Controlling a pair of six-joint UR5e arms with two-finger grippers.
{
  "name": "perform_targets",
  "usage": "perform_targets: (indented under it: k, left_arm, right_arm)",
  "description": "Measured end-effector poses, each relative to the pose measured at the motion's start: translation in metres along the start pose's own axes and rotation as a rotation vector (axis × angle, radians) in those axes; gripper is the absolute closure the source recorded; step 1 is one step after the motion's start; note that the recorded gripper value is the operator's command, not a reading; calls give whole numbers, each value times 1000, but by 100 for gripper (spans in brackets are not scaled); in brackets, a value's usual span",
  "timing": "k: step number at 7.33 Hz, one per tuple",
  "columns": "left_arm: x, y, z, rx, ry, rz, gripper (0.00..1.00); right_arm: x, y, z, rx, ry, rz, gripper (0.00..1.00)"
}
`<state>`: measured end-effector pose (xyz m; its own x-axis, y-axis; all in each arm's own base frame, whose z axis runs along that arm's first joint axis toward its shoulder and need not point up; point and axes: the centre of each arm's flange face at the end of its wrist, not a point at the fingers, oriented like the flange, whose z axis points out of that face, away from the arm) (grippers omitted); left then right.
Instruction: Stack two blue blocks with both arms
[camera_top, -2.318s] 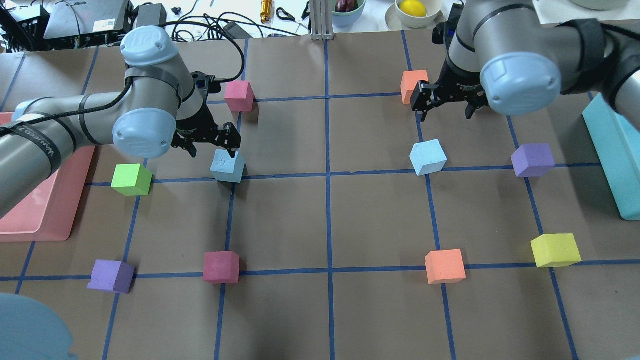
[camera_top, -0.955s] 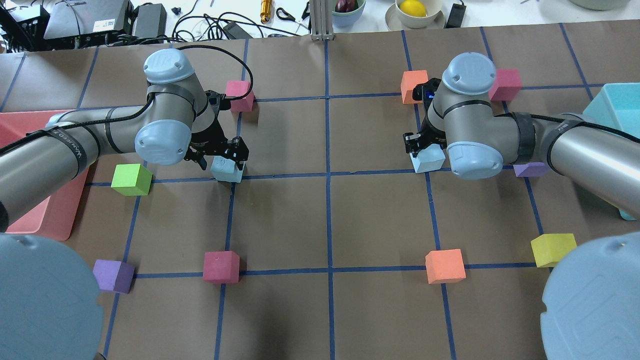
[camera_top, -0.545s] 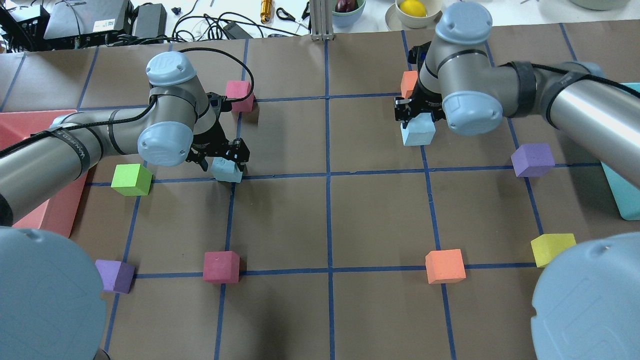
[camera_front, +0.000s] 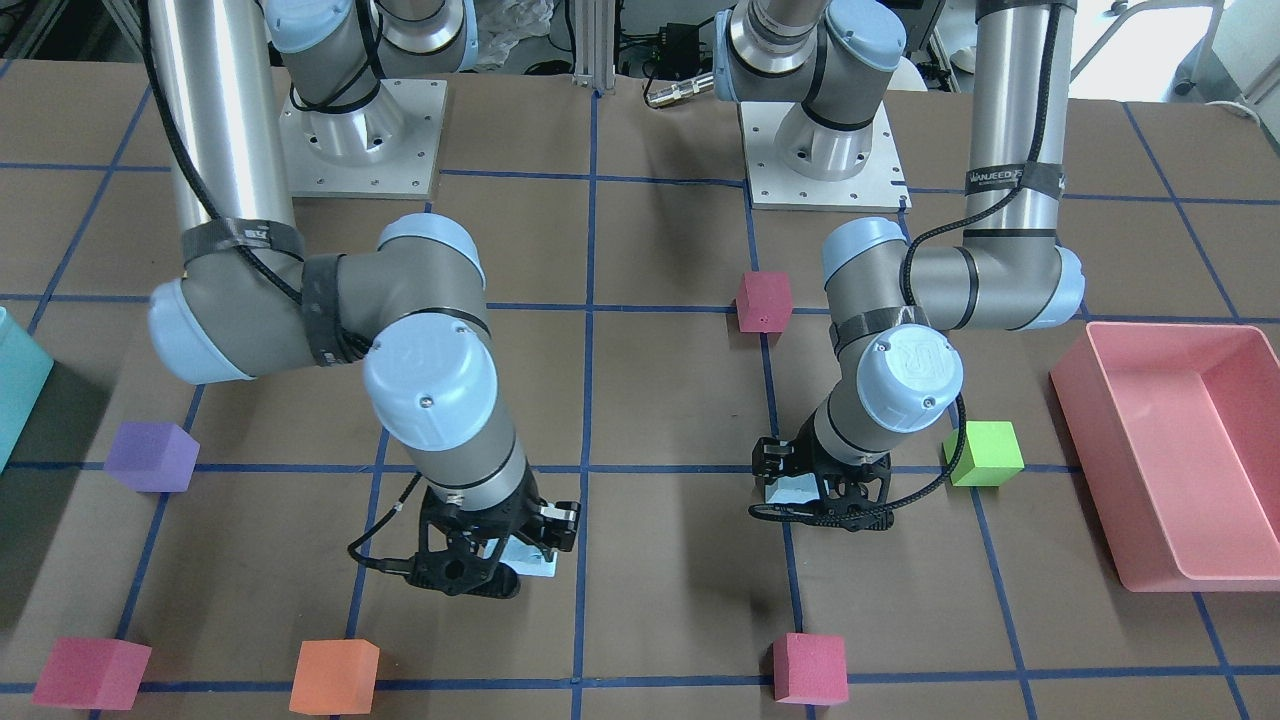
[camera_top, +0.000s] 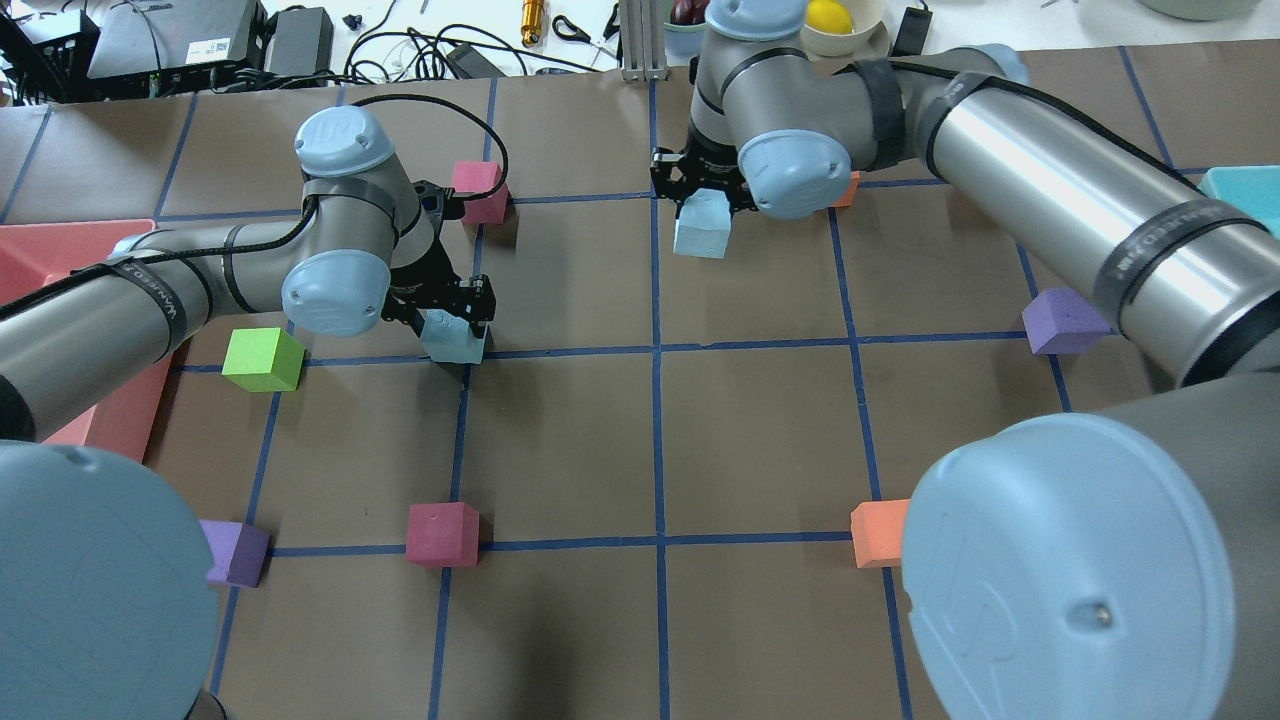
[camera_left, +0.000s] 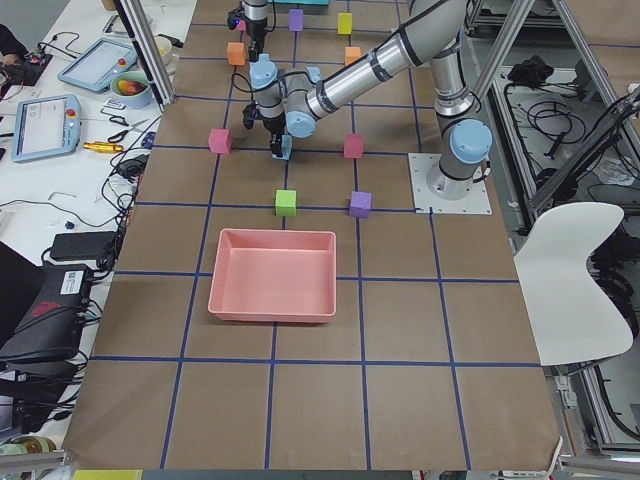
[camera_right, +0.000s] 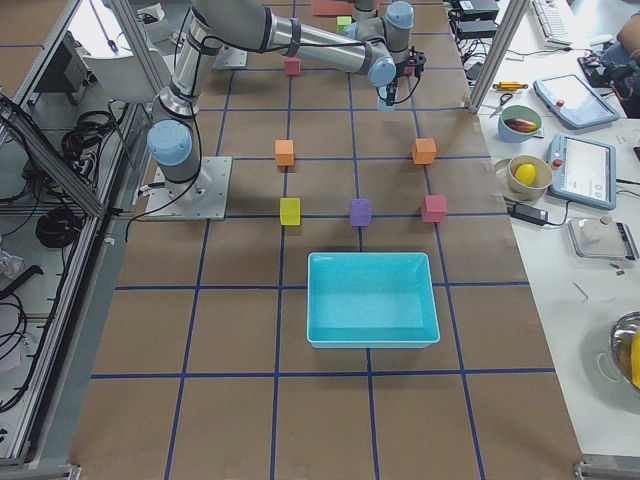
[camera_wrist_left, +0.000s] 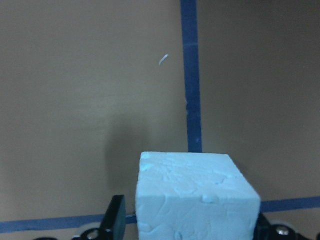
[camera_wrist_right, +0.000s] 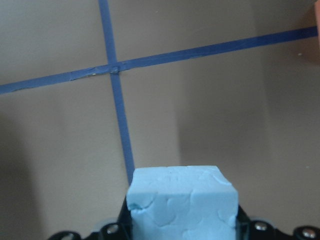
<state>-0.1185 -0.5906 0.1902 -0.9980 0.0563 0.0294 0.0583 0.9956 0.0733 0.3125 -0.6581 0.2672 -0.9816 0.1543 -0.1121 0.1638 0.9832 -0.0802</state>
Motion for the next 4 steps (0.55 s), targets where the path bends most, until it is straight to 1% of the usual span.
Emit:
perform_targets:
  k: [1,2,4]
  left_arm:
    - [1,0,-1,6,12,-3,88]
    - [2,-1,-2,9,24,-6,88]
    - [-2,-4,-12,29,27,-2,89]
  right_arm:
    - [-19,9,14,-13,6,6,100]
    - [-29,17,24,-27,16,6,100]
    - [-41,29,32,-47,30,-8,100]
